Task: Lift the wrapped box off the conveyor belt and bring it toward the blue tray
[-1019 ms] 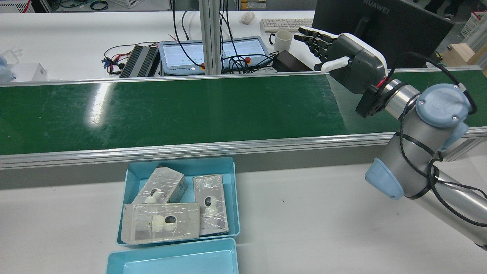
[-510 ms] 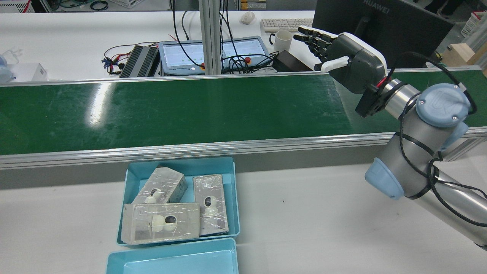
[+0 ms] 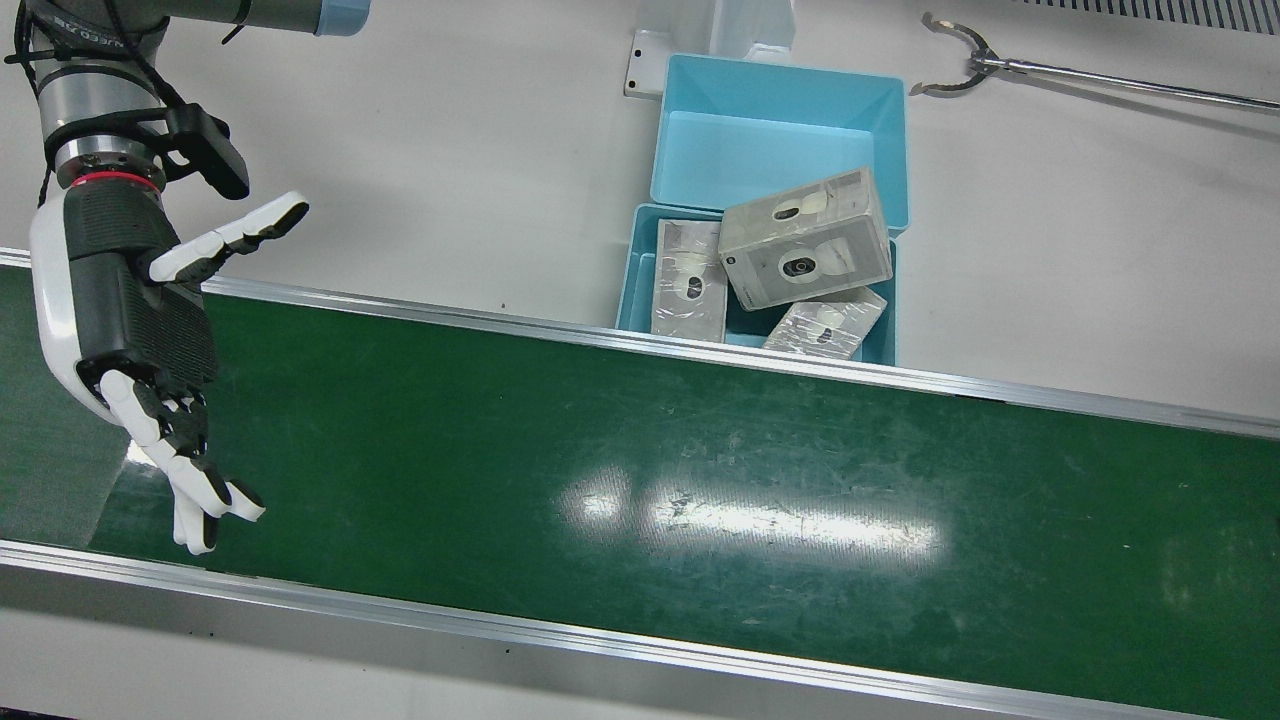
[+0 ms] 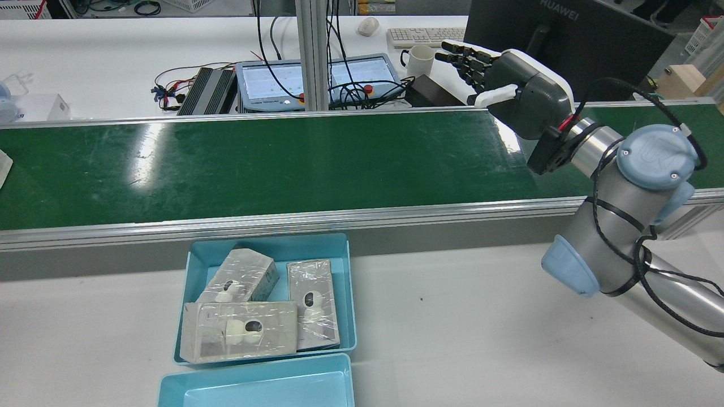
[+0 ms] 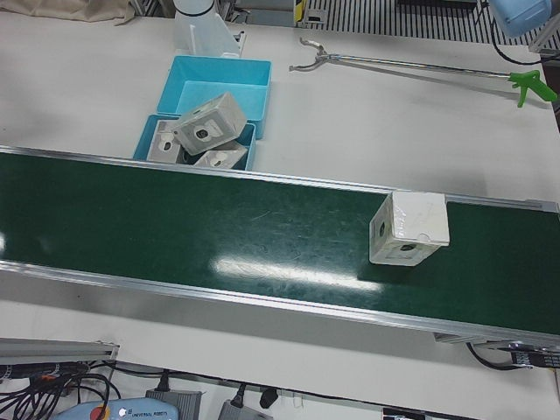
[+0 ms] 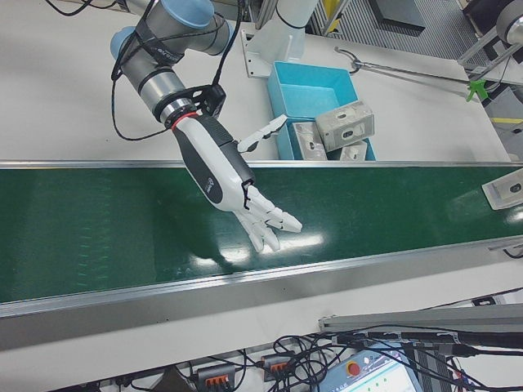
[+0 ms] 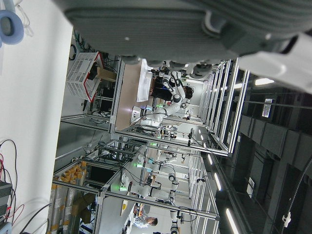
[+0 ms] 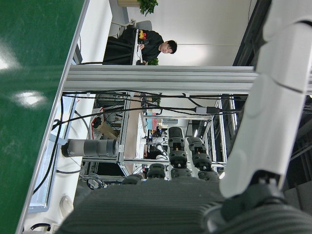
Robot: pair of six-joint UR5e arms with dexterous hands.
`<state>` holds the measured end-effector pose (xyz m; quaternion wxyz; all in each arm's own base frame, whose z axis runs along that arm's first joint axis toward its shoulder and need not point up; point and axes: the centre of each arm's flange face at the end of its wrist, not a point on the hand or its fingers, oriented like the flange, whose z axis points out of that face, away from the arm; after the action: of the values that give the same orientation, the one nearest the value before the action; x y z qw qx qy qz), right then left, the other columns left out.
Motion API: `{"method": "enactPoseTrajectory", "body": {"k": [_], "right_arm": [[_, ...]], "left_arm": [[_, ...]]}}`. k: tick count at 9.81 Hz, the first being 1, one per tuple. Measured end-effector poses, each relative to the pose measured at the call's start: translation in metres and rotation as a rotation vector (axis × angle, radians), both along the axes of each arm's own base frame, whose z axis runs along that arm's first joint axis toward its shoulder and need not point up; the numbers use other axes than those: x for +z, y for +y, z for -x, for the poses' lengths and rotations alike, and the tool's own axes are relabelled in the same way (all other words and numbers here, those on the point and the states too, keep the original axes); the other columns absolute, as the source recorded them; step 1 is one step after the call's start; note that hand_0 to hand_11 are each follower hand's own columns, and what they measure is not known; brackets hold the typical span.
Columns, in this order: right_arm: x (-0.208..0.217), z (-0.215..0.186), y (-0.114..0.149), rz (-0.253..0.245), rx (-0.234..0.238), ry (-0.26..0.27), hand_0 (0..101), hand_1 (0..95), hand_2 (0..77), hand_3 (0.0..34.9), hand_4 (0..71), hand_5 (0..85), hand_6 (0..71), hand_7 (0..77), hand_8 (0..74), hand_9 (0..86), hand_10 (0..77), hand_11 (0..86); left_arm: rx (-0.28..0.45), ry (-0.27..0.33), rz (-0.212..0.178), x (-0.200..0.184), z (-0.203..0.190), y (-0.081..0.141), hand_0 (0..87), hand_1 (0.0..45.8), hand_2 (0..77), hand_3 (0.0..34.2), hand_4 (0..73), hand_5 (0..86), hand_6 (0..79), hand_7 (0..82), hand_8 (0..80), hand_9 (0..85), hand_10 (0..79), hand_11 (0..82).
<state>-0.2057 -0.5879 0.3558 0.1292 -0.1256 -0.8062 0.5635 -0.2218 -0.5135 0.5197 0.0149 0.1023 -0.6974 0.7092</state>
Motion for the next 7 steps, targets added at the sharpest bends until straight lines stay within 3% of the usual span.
{"method": "enactPoseTrajectory", "body": {"k": [3, 7], "right_arm": [[-0.004, 0.005, 0.0, -0.005, -0.005, 0.0, 46, 9.3, 4.4, 0.0, 11.5, 7.6, 6.5, 14.7, 2.2, 2.7, 0.0, 1.1], [-0.007, 0.014, 0.002, -0.016, -0.005, 0.016, 44, 8.2, 4.9, 0.0, 13.6, 7.6, 7.6, 15.8, 4.4, 4.9, 0.0, 1.1]], "left_arm": [[0.0, 0.0, 0.0, 0.0, 0.0, 0.0, 0.0, 0.0, 0.5, 0.0, 0.0, 0.5, 0.5, 0.5, 0.5, 0.5, 0.0, 0.5], [0.0, 0.0, 0.0, 0.0, 0.0, 0.0, 0.0, 0.0, 1.1, 0.0, 0.0, 1.1, 0.5, 0.5, 0.5, 0.5, 0.0, 0.5]]}}
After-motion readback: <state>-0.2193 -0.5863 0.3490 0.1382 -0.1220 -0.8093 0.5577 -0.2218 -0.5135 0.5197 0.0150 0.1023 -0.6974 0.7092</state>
